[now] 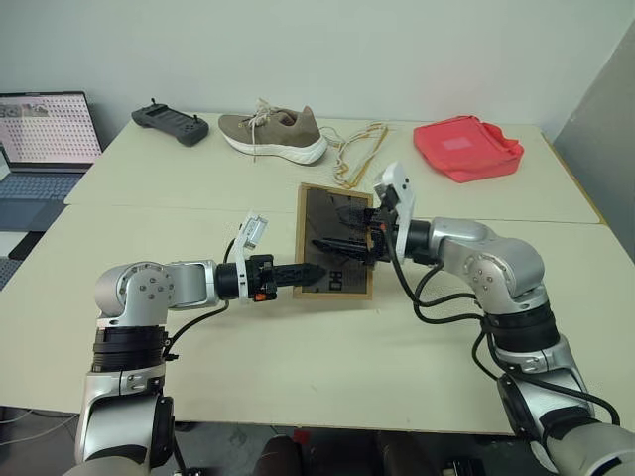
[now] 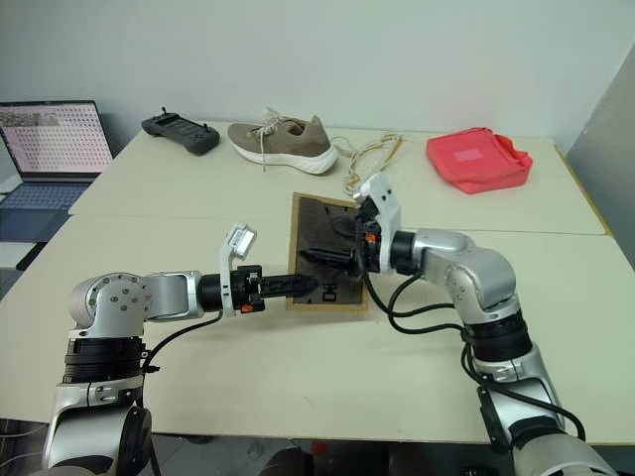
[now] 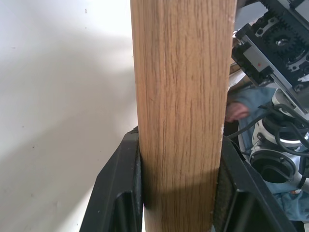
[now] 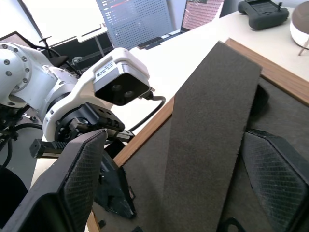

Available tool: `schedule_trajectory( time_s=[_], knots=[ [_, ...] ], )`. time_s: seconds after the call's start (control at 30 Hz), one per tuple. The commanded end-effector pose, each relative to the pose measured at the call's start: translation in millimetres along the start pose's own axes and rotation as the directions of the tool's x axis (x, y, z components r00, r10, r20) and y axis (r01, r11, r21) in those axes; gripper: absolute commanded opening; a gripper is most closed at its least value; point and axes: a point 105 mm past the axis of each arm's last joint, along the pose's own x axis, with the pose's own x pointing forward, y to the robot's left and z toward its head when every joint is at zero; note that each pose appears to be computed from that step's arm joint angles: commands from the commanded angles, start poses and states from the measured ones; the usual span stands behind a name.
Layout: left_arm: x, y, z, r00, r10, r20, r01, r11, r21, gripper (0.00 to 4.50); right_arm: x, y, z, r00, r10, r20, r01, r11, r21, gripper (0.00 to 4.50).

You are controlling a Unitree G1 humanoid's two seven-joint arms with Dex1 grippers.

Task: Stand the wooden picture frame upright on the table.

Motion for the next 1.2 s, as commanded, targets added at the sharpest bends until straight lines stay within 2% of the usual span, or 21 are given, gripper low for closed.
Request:
schedule_trajectory(
  time_s=[0.03,0.2,0.4,0.5,0.57,0.6,0.63,0.67,0.7,0.73,0.77,0.83,0.9,0.97,1.07,1.2],
  knots=[
    [3.0,-11.9,8.4,0.999,-0.048,0.012,0.047,0.997,0.057,1.3,-0.5,34.9,13.0,0.989,0.145,0.037,-0.144,0.989,-0.03,4.45],
    [0.8,-11.9,6.2,0.999,-0.052,0.004,0.051,0.998,0.044,1.3,-27.0,38.8,8.7,0.986,0.166,0.02,-0.166,0.986,0.008,4.45],
    [-1.8,-11.8,-1.5,0.998,-0.058,-0.032,0.058,0.998,0.003,1.3,-60.1,24.4,-3.8,0.995,0.088,-0.045,-0.086,0.996,0.037,4.45],
    [-2.1,-12.9,-4.9,0.996,-0.072,-0.045,0.07,0.997,-0.038,1.3,-81.3,4.7,-9.0,0.997,-0.03,-0.071,0.029,0.999,-0.014,4.45],
    [-3.1,-14.8,-4.8,0.995,-0.091,-0.043,0.088,0.993,-0.08,1.3,-94.0,-6.4,-10.1,0.991,-0.109,-0.078,0.1,0.99,-0.103,4.45],
    [-4.8,-16.4,-3.7,0.993,-0.11,-0.039,0.105,0.988,-0.11,1.3,-101.7,-14.4,-11.6,0.983,-0.167,-0.08,0.149,0.969,-0.198,4.45],
    [-6.6,-18.5,-3.1,0.99,-0.138,-0.037,0.131,0.981,-0.142,1.3,-110.3,-23.9,-12.8,0.969,-0.234,-0.075,0.193,0.914,-0.356,4.45],
    [-8.3,-21.7,-3.6,0.984,-0.172,-0.045,0.162,0.972,-0.17,1.3,-117.5,-31.2,-15.9,0.954,-0.289,-0.08,0.204,0.822,-0.531,4.45],
    [-10.3,-25.5,-4.3,0.978,-0.201,-0.054,0.188,0.964,-0.186,1.3,-122.3,-34.9,-20.5,0.944,-0.317,-0.087,0.176,0.712,-0.68,4.45],
    [-11.5,-29.2,-4.5,0.972,-0.225,-0.063,0.209,0.958,-0.198,1.3,-126.5,-40.9,-22.0,0.932,-0.359,-0.06,0.15,0.531,-0.834,4.45],
    [-11.9,-31.6,-4.1,0.969,-0.237,-0.068,0.219,0.954,-0.205,1.3,-127.6,-43.6,-27.4,0.929,-0.366,-0.053,0.097,0.381,-0.92,4.45],
    [-11.5,-35.8,-3.7,0.964,-0.254,-0.079,0.232,0.949,-0.211,1.3,-124.5,-44.5,-34.6,0.944,-0.33,-0.019,0.03,0.142,-0.989,4.45],
    [-10.7,-38.8,-5.2,0.961,-0.26,-0.095,0.236,0.948,-0.215,1.3,-118.8,-43.5,-40.5,0.961,-0.278,0.003,-0.011,-0.05,-0.999,4.45],
    [-9.8,-42.0,-6.8,0.957,-0.272,-0.105,0.244,0.944,-0.222,1.3,-111.8,-41.4,-39.0,0.975,-0.214,0.058,0.027,-0.146,-0.989,4.45],
    [-8.5,-46.7,-7.8,0.951,-0.29,-0.11,0.26,0.938,-0.231,1.3,-97.5,-36.4,-32.6,0.984,-0.127,0.128,0.094,-0.244,-0.965,4.45],
    [-5.5,-49.0,-9.0,0.948,-0.299,-0.112,0.265,0.933,-0.244,1.3,-80.8,-19.7,-15.6,0.969,0.008,0.249,0.238,-0.325,-0.915,4.45]
  ],
)
